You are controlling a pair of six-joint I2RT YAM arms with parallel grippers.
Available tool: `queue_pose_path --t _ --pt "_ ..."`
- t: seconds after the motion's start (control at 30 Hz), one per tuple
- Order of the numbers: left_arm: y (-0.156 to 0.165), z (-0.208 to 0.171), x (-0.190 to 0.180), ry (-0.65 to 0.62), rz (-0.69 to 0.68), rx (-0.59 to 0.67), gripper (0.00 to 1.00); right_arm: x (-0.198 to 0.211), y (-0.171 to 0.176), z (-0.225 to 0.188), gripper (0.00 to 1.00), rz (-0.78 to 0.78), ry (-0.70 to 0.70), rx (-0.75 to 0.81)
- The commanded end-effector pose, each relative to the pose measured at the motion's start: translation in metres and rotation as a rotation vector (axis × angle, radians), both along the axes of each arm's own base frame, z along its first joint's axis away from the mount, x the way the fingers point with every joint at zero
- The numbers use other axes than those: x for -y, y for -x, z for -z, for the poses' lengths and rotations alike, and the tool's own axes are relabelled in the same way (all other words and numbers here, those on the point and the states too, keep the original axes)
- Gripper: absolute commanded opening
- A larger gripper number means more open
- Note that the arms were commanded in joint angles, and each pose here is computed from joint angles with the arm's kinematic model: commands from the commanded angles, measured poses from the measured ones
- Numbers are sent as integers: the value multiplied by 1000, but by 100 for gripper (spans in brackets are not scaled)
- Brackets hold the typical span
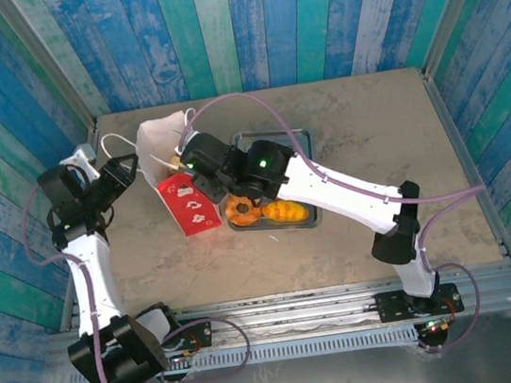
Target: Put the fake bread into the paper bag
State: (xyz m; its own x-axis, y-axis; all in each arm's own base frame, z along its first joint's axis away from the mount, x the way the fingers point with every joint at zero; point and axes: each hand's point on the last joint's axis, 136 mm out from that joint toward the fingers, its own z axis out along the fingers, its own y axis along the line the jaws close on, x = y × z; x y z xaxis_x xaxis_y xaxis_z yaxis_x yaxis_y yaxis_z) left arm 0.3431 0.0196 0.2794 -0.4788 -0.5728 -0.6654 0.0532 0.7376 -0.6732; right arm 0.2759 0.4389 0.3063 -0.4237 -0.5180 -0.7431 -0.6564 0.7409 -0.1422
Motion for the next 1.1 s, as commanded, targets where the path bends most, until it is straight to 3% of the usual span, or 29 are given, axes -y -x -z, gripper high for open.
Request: queue_pose_path --t 0.0,0.3,0.6,0.83,1.07 --pt "12 -37 -1 -75 -35 89 64 14 12 -61 53 -18 -153 42" --pt "32 -60 4 -104 -55 146 80 51 45 -106 54 -64 -316 23" --pt "53 -66 19 -95 -23 186 100 117 67 -109 54 13 -366 5" --pt "66 -57 25 -74 -19 175 94 176 60 -77 54 141 -295 3" --pt "76 -42 26 -81 -41 145 94 212 52 -10 54 231 -219 -134"
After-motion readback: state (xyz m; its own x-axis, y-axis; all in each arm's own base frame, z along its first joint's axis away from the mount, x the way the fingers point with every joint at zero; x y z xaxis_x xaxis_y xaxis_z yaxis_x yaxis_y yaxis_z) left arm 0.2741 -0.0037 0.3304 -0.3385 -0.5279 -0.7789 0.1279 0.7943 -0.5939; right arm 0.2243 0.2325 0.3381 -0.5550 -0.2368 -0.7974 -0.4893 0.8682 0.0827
